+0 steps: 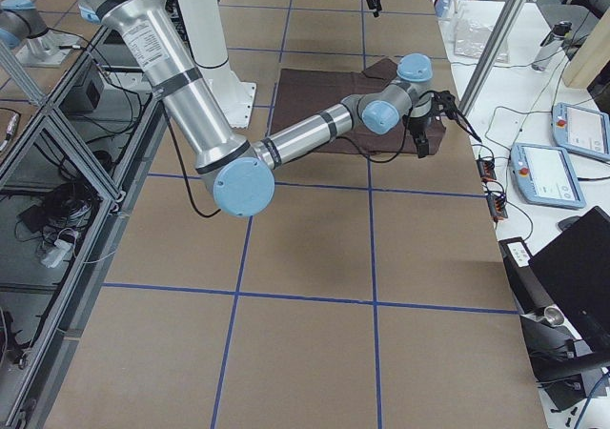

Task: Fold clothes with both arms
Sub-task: 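Lift the right gripper away while the left gripper moves toward the other sleeve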

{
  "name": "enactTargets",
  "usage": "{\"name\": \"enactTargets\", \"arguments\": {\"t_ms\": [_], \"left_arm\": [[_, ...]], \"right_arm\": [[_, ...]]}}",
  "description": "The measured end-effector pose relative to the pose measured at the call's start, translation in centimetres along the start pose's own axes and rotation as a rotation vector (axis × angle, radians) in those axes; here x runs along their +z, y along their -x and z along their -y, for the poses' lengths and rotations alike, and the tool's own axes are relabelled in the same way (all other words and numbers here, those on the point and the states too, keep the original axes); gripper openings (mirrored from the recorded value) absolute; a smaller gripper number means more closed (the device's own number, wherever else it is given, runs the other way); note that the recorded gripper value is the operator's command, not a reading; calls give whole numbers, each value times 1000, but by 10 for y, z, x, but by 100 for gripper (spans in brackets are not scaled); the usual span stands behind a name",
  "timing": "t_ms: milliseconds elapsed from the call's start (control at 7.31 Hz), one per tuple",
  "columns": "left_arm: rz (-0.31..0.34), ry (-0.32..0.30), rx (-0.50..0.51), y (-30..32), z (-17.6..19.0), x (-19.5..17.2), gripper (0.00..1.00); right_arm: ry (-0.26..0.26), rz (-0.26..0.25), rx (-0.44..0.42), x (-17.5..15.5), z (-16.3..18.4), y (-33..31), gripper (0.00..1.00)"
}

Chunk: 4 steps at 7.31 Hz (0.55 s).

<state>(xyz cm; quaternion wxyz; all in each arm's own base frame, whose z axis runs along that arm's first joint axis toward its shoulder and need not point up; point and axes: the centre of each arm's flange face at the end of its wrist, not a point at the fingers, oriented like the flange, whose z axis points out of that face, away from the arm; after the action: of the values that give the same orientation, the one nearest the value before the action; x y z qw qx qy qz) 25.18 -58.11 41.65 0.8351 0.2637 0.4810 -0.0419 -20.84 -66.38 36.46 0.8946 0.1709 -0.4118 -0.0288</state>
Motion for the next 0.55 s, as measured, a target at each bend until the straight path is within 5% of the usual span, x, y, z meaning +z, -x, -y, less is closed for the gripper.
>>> {"name": "enactTargets", "arguments": {"t_ms": [547], "left_arm": [[97, -50, -146, -16, -6, 108, 52]], "right_arm": [[19, 2, -26, -3, -14, -37, 100]]}}
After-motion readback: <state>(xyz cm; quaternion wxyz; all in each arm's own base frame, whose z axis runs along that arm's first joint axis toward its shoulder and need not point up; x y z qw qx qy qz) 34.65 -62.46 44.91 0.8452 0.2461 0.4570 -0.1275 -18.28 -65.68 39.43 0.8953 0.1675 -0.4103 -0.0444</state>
